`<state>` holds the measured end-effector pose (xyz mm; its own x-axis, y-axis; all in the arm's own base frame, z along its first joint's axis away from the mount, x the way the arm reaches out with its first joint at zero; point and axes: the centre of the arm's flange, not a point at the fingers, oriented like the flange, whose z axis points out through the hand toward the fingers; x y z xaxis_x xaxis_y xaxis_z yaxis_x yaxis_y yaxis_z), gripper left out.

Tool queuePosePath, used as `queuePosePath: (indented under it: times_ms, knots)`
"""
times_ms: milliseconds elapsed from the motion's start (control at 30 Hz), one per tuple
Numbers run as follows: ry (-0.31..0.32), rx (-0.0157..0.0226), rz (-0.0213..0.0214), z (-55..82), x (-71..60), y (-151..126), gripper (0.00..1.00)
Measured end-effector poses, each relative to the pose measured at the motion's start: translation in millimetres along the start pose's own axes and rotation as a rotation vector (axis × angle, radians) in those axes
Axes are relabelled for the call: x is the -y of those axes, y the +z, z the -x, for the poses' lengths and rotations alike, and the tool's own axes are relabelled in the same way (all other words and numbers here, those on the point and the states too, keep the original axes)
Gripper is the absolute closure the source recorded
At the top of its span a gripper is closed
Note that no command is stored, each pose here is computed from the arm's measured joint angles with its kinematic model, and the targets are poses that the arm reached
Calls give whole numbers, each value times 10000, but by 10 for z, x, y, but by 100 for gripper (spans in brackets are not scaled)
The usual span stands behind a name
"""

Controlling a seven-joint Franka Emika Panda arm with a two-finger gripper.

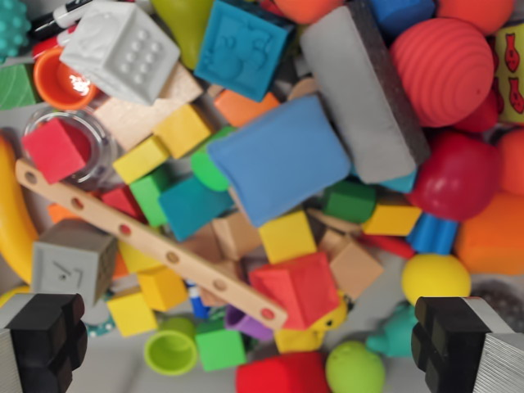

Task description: Pick an object from the bin

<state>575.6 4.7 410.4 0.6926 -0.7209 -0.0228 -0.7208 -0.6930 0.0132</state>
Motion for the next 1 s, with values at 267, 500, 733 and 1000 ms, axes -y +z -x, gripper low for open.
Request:
queuePosePath:
  times_ms: [267,500,733,1000]
  knots:
    - [0,0,0,0,0,0,0]
    - [-70,7,7,-2,-2,5,0]
    - [-390,8,7,-52,-17,76,0]
    - [-1075,-10,-7,-161,-56,231,0]
